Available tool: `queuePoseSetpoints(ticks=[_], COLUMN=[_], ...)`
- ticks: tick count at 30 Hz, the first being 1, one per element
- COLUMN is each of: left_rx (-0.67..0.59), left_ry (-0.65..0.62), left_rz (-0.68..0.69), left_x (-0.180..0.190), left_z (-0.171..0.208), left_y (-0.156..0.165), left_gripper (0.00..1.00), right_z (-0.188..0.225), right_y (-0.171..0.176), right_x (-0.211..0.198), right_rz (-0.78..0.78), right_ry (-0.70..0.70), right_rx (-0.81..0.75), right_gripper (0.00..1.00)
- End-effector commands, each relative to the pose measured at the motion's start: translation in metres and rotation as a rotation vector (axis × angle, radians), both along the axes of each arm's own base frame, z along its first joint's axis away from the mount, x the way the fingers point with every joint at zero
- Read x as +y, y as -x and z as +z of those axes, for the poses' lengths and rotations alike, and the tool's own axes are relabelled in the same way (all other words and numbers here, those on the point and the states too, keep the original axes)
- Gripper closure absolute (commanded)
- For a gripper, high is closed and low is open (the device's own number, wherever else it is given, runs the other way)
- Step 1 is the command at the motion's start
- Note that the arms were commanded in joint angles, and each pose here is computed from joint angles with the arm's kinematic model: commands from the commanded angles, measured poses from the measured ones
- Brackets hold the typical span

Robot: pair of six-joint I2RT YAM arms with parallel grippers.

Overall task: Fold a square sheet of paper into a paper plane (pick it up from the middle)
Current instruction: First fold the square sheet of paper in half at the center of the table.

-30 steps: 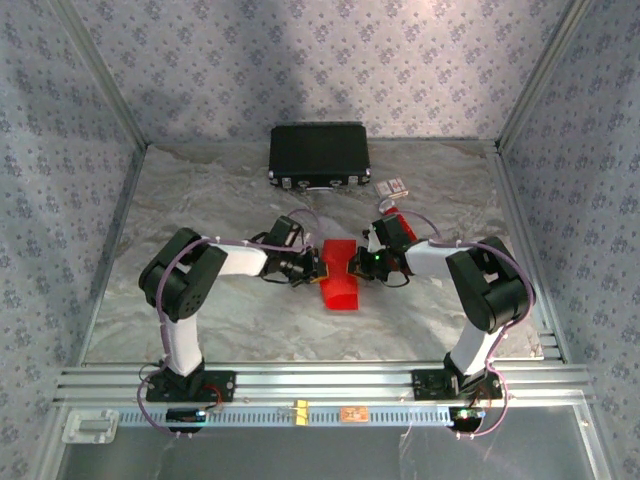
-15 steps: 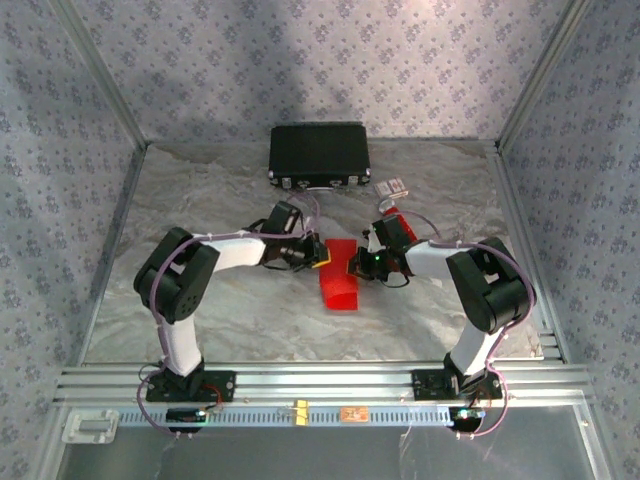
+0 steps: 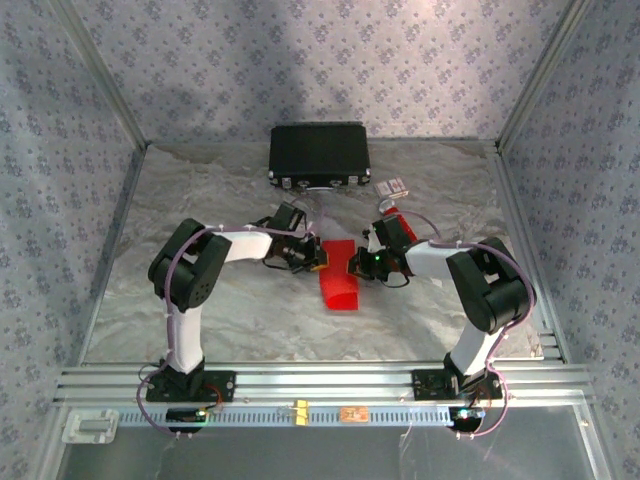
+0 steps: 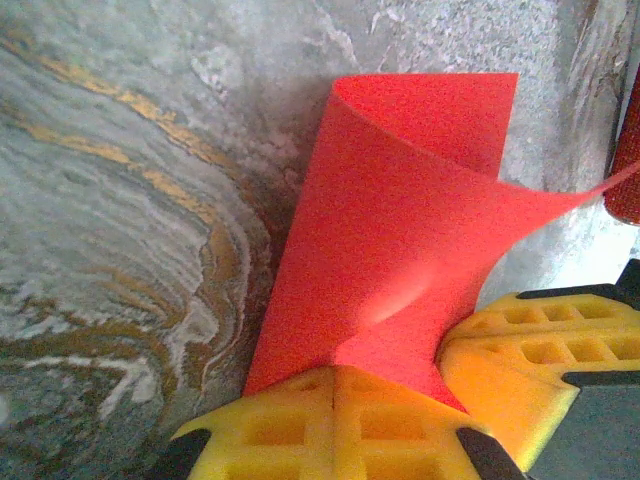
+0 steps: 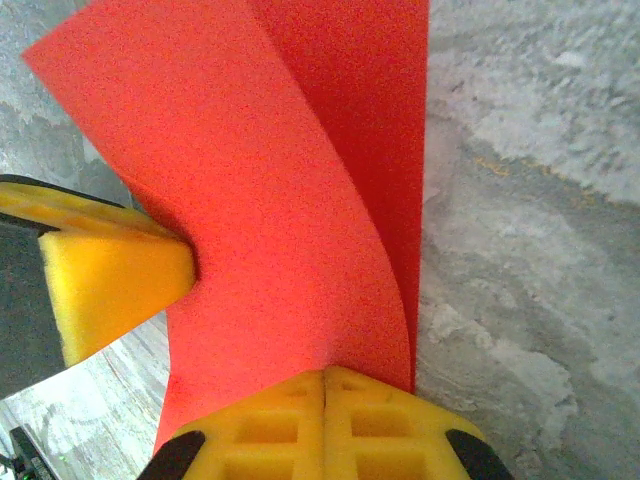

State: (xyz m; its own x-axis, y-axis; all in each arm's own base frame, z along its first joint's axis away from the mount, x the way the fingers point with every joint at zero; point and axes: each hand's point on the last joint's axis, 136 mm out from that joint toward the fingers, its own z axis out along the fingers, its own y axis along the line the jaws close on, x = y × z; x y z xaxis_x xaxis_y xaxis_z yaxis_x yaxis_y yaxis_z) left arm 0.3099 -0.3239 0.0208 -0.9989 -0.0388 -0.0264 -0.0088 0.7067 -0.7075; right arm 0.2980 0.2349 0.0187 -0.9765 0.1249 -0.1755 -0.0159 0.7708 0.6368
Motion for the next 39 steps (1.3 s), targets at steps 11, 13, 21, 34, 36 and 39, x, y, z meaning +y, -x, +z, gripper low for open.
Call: queuePoseSetpoints(ticks=[11,13,21,34,36,39], left_rx=[-0.052,-0.053,-0.004,-0.039,-0.049,-0.038], left_ry=[0.017,0.016,-0.024,-0.007,0.007,-0.003], left_rz=[-0.021,-0.024,-0.017,-0.028,-0.029,-0.026], left_x=[-0.005,-0.007,-0.002,-0.009,-0.011,-0.01], left_z=[0.027,0.027,-0.002,0.015,0.02,0.013], left_y=[-0.02,-0.024,-0.028,-0.039,-0.043,-0.046], left_gripper=[0.96,0.96,0.96,0.95,0.95,0.95], right_z=[-0.035,-0.034,-0.036,-0.037,-0.036,-0.037], right_y=[0.028,0.028,0.03,0.032,0.032,0.032], right_x=[-0.029,-0.03,-0.031,-0.032,-0.032,-0.032], right_rz=[-0.023,-0.026,-0.025,0.014,0.017,0.019], right_ry=[0.155,0.157,0.159,0.166,0.167,0.167], right_rx=[0.111,0.109,0.118,0.105,0.103,0.106], right_gripper=[0.98,0.98,0.98,0.99,0.99,0.99])
